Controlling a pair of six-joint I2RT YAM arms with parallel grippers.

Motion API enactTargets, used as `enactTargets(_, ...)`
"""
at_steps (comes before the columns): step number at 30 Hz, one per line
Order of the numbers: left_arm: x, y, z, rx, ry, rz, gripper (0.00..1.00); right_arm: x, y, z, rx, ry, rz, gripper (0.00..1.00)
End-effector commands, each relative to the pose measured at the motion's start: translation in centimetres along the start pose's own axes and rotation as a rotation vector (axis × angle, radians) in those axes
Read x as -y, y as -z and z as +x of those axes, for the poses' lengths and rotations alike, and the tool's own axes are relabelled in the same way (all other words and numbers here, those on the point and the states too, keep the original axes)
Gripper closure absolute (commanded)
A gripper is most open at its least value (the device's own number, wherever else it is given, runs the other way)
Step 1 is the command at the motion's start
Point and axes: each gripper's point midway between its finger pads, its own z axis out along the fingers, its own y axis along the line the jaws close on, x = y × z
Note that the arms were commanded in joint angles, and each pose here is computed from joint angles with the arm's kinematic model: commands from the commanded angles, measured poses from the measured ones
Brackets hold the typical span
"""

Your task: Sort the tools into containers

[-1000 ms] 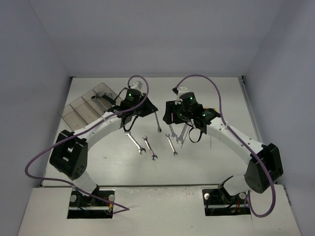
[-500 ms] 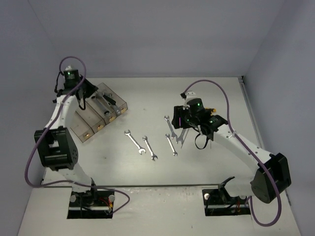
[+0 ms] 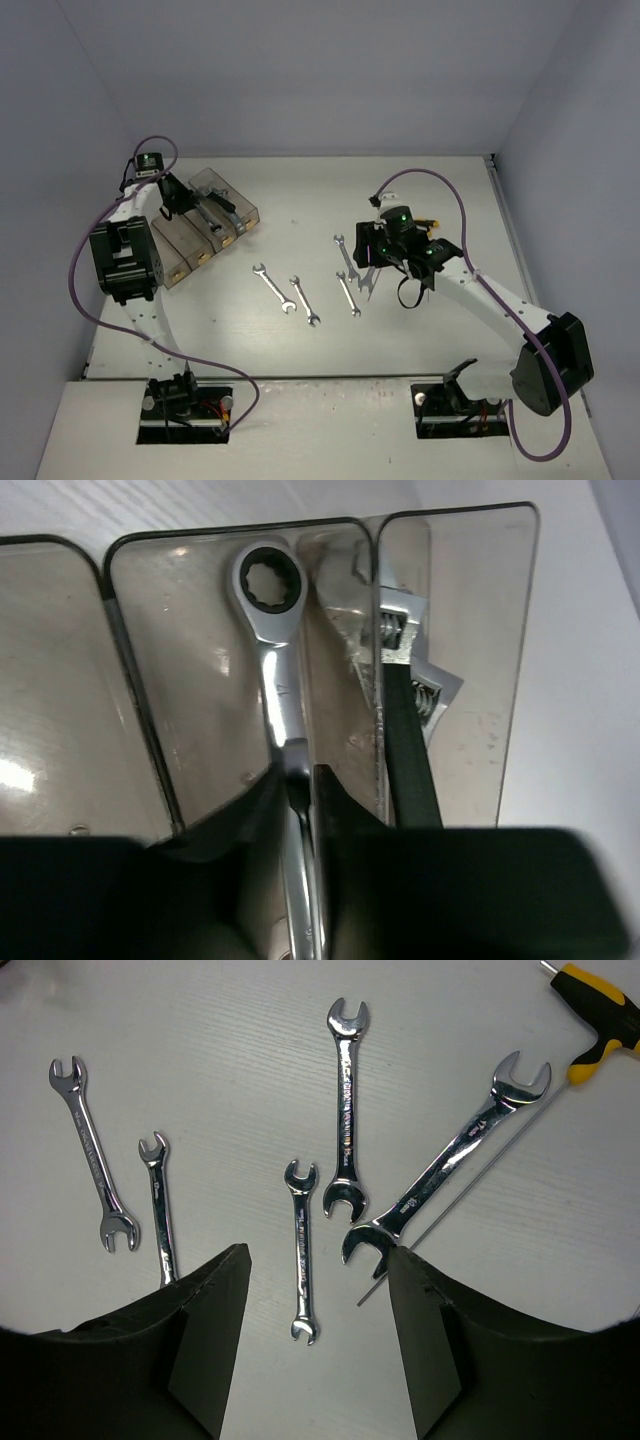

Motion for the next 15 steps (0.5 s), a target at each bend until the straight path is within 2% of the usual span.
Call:
enactTargets(1,2.6,3.7,-3.8,0.109,-0.046,0.06,0.71,0.2,0.8,-1.9,0.071,-0.007,0.014,0.45)
enactTargets(3,2.7,4.6,-4.1,0.132,-0.068,0.052,0.54,0.4,0.7,-2.0,0.069,-0.007,0.028,0.44)
enactTargets(5,2.9,5.5,-4.4,0.149,-0.091,0.053,0.46,0.5,0.6,-2.0,0.066,-0.009,0.035,0.44)
enactTargets(10,4.3,9.7,-4.6,0.194,-0.141,0.073,0.4,1.0,-0.1,-2.1,0.055,-0.029,0.076,0.45)
enactTargets(13,5.6,12.9,-3.5,0.216,-0.177,0.099,0.39,1.0,-0.7,-1.9,0.038,-0.038,0.084,0.46)
enactTargets(15,6.9,15.0,-1.2,0.211,-0.229,0.112,0.38,1.1,-1.4,-1.6,0.016,-0.037,0.093,0.48)
